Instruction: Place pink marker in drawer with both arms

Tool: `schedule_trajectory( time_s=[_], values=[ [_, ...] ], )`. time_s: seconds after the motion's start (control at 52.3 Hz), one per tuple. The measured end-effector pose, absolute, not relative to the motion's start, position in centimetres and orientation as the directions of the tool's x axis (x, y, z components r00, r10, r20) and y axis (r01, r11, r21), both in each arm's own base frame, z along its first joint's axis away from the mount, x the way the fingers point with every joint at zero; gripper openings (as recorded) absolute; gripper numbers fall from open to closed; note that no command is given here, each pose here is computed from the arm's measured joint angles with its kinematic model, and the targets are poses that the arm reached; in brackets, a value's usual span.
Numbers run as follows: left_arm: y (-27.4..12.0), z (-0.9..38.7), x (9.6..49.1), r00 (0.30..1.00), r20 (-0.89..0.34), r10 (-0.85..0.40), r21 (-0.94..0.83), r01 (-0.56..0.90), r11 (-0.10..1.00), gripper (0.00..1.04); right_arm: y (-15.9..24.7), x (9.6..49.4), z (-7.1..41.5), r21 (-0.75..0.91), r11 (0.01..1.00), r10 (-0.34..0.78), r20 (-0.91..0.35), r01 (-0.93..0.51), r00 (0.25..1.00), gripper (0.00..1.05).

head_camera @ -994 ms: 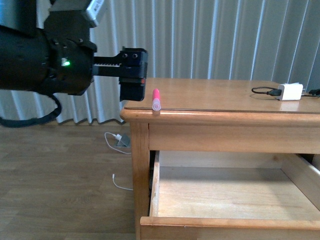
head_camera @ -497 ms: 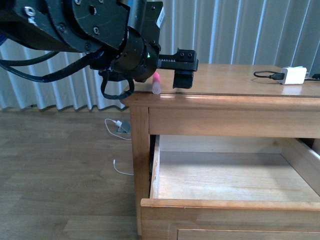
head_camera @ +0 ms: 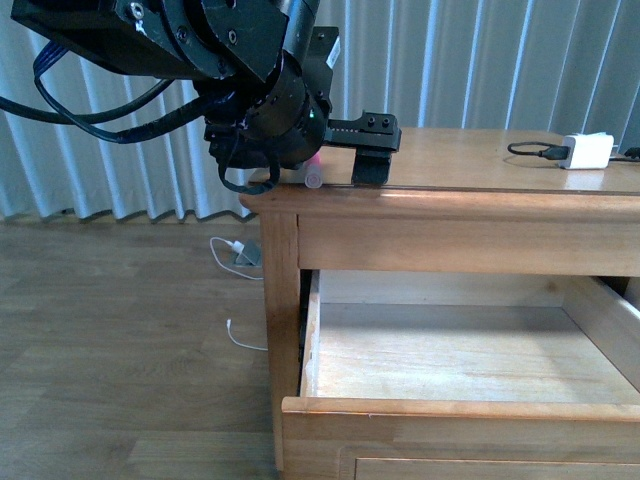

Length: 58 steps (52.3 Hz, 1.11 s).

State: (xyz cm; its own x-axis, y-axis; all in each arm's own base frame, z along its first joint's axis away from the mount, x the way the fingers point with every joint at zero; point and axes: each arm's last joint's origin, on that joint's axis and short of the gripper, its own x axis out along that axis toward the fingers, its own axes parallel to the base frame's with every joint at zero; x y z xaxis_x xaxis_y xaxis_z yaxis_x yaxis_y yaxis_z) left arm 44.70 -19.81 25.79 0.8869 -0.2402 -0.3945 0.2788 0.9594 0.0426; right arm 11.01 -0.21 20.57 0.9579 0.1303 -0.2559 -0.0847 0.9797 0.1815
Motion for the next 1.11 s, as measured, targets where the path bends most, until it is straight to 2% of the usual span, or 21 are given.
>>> schedule_trajectory(
  time_s=[0.057, 0.096, 0.287, 0.421, 0.535, 0.574, 0.688, 0.841, 1.109],
  values=[
    [-19.8, 25.8, 44.7, 0.88, -0.409, -0.244, 0.051, 0.289, 0.956, 0.98, -0.2, 11.0, 20.6, 0.181, 0.98, 0.13, -0.256, -0.085, 0.958, 0.96],
    [-19.8, 25.8, 44.6, 0.876, -0.415, -0.246, 0.051, 0.293, 0.955, 0.94, -0.2, 11.0, 20.6, 0.182, 0.98, 0.131, -0.256, -0.085, 0.958, 0.96],
    [-19.8, 25.9, 44.6, 0.872, -0.424, -0.245, 0.065, 0.299, 0.952, 0.63, -0.2, 11.0, 20.6, 0.181, 0.98, 0.13, -0.256, -0.085, 0.958, 0.96],
    [-19.8, 26.0, 44.5, 0.873, -0.423, -0.244, 0.077, 0.303, 0.95, 0.44, -0.2, 11.0, 20.6, 0.181, 0.98, 0.13, -0.256, -0.085, 0.958, 0.96],
    [-19.3, 26.0, 44.4, 0.877, -0.42, -0.231, 0.092, 0.295, 0.951, 0.19, -0.2, 11.0, 20.6, 0.181, 0.98, 0.13, -0.256, -0.085, 0.958, 0.96],
    [-19.1, 26.1, 44.4, 0.877, -0.417, -0.236, 0.091, 0.299, 0.95, 0.16, -0.2, 11.0, 20.6, 0.181, 0.98, 0.13, -0.256, -0.085, 0.958, 0.96],
    [-18.8, 26.1, 44.0, 0.878, -0.409, -0.251, 0.091, 0.313, 0.945, 0.14, -0.2, 11.0, 20.6, 0.181, 0.98, 0.13, -0.256, -0.085, 0.958, 0.96],
    [-18.2, 26.3, 42.5, 0.859, -0.391, -0.329, 0.089, 0.391, 0.916, 0.14, -0.2, 11.0, 20.6, 0.181, 0.98, 0.13, -0.256, -0.085, 0.958, 0.96],
    [-17.5, 27.4, 37.8, 0.764, -0.376, -0.524, 0.115, 0.599, 0.792, 0.14, -0.2, 11.0, 20.6, 0.181, 0.98, 0.13, -0.256, -0.085, 0.958, 0.96]
  ],
)
